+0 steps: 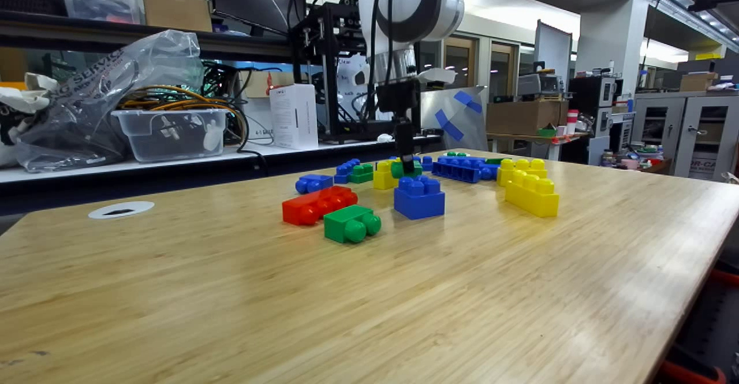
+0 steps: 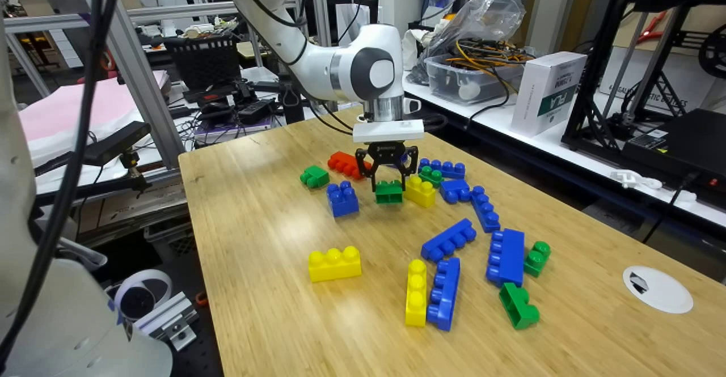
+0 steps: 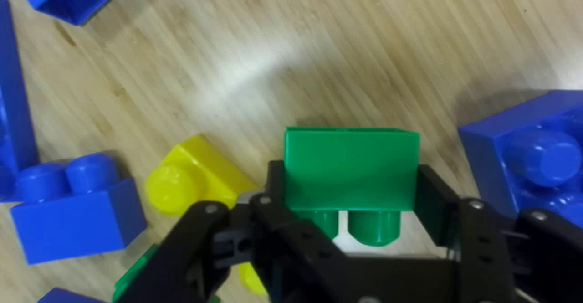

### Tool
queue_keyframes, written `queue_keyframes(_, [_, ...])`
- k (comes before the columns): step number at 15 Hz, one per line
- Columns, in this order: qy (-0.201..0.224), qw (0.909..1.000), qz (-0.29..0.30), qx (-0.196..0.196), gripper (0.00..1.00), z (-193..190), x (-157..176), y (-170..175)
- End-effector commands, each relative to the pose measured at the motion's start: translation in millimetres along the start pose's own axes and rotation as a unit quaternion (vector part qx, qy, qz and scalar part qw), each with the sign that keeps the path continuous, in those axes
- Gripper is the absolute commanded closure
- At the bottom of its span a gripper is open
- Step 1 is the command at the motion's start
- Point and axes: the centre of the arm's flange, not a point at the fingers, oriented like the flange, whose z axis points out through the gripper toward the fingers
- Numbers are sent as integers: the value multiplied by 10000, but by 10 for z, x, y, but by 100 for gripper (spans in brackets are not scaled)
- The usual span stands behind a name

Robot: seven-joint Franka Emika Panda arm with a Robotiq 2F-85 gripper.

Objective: Put one of the green blocks on top of one of the blue blocks

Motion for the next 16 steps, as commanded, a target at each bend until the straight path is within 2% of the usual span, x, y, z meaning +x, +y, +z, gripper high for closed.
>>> queue_keyframes(1, [503,9984,-202,-165,56,-426,-260,-90])
queue_keyframes(7, [1210,9900,-697,-209,56,-981,-539,-357])
queue_keyframes(12, [1735,9773,-1208,149,56,-1002,-823,-533])
queue_keyframes(16, [2125,9671,-1327,437,56,-870,-1085,-552])
